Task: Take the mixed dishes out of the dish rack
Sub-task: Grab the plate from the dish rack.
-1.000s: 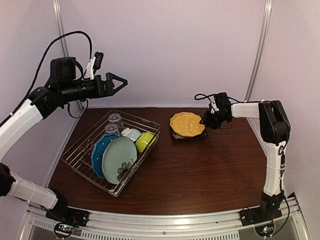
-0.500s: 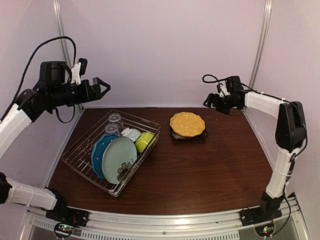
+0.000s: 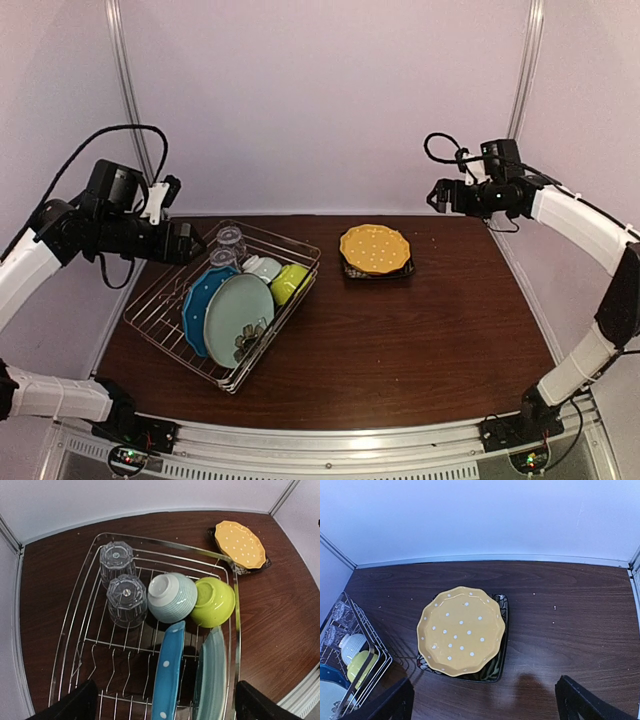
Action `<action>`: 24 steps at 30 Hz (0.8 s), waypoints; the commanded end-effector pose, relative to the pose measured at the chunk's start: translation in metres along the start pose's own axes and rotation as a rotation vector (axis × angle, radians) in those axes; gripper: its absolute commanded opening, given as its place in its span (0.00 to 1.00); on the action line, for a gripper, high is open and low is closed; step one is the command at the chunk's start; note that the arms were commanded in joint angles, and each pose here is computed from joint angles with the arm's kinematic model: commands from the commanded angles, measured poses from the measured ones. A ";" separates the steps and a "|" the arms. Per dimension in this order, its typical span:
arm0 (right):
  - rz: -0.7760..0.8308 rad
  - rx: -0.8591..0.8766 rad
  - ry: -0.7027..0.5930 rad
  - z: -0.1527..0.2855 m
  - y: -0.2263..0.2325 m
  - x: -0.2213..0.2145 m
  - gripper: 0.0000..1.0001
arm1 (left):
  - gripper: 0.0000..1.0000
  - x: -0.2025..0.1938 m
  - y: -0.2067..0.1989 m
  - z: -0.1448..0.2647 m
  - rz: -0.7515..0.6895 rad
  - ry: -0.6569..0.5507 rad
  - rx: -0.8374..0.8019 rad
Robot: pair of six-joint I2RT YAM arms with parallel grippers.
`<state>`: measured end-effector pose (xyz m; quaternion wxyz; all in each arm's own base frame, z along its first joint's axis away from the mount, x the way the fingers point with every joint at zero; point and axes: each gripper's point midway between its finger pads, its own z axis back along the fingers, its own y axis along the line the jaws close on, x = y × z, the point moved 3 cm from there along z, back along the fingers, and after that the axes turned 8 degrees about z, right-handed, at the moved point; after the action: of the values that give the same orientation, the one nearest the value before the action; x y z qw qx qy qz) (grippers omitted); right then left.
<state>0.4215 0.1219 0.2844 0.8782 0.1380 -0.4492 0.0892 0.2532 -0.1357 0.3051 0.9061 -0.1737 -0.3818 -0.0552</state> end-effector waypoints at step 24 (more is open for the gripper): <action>0.004 -0.071 -0.181 0.074 -0.008 -0.008 1.00 | 0.61 -0.075 0.014 -0.077 -0.117 0.270 -0.021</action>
<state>0.3607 0.0913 0.3179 0.8454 0.1041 -0.5195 0.0679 0.2453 -0.1401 0.2004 0.9528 -0.1252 -0.2503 -0.1174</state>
